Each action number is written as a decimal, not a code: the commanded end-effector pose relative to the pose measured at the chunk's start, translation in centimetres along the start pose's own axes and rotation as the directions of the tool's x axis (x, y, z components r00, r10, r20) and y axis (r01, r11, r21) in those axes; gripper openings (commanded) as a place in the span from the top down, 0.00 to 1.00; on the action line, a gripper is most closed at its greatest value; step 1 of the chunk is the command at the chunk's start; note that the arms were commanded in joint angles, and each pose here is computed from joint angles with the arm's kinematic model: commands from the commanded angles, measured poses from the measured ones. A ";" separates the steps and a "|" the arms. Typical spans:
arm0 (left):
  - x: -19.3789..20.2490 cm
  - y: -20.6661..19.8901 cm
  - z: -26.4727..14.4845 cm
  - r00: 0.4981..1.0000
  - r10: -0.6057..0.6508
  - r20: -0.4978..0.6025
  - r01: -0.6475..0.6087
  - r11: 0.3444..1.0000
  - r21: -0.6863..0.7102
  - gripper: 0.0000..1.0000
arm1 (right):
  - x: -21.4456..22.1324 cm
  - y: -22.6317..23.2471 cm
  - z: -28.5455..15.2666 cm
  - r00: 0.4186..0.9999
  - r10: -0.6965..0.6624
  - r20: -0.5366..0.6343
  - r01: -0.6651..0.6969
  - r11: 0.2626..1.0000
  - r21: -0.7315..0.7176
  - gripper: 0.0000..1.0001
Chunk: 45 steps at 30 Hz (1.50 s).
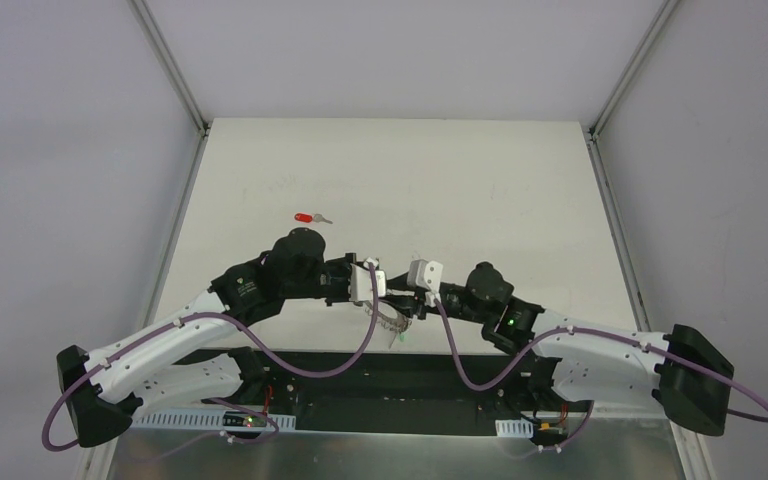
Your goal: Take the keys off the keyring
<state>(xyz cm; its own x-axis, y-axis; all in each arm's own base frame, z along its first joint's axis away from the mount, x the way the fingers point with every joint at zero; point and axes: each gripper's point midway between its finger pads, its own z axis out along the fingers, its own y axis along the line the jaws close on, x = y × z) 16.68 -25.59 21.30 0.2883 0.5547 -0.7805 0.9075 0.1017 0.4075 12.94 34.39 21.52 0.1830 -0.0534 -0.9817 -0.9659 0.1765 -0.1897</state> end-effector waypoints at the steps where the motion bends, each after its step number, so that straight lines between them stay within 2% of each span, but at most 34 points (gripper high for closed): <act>1: -2.2 0.8 -0.2 0.997 0.016 0.076 -0.013 0.999 -0.029 1.00 | -4.4 -1.2 1.1 0.991 -0.046 0.125 0.042 0.999 0.033 0.69; 6: -2.3 0.8 -0.2 0.997 0.014 0.079 -0.012 1.000 -0.028 1.00 | -4.4 -1.4 1.6 0.992 -0.038 0.121 0.034 0.999 0.034 0.70; 14: -2.4 0.8 -0.3 0.997 0.007 0.082 -0.004 1.000 -0.027 1.00 | -4.2 -2.0 1.8 0.994 -0.001 0.111 -0.007 0.998 0.069 0.79; 16: -2.5 0.8 -0.3 0.996 0.005 0.084 -0.003 1.000 -0.027 1.00 | -4.3 -2.4 1.8 0.994 0.007 0.113 -0.017 0.996 0.088 0.86; 18: -2.5 0.8 -0.3 0.996 0.002 0.085 0.000 1.000 -0.027 1.00 | -4.3 -2.7 1.6 0.994 0.013 0.113 -0.026 0.993 0.114 0.99; 19: -2.5 0.8 -0.3 0.996 -0.001 0.084 0.004 1.000 -0.028 1.00 | -4.2 -2.9 1.4 0.993 0.014 0.113 -0.028 0.992 0.123 1.00; 26: -2.5 1.0 -0.2 0.997 -0.040 0.069 0.043 0.998 -0.035 1.00 | -3.2 -1.6 -0.5 0.995 -0.036 0.095 0.028 0.996 0.084 1.00; 36: -2.5 -0.3 0.7 0.994 -0.099 0.046 0.096 0.994 0.060 1.00 | -2.7 1.8 -1.7 0.978 -0.204 0.032 0.207 0.967 -0.149 1.00; 40: -2.5 -0.1 0.8 0.991 -0.130 0.031 0.129 0.990 0.053 1.00 | -2.3 1.0 -1.9 0.980 -0.197 -0.008 0.195 0.975 -0.107 1.00; 45: -2.4 1.1 0.7 0.986 -0.165 0.000 0.165 0.986 -0.003 1.00 | -2.4 -0.7 -2.6 0.996 -0.084 -0.030 0.085 0.996 0.026 0.86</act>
<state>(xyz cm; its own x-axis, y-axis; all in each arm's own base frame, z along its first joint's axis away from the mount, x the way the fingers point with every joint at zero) 16.36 -26.54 19.93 0.1400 0.5830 -0.8003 0.9559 0.1312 0.2629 11.68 32.39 20.65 0.2826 -0.1641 -0.9451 -0.9496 0.0915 -0.2998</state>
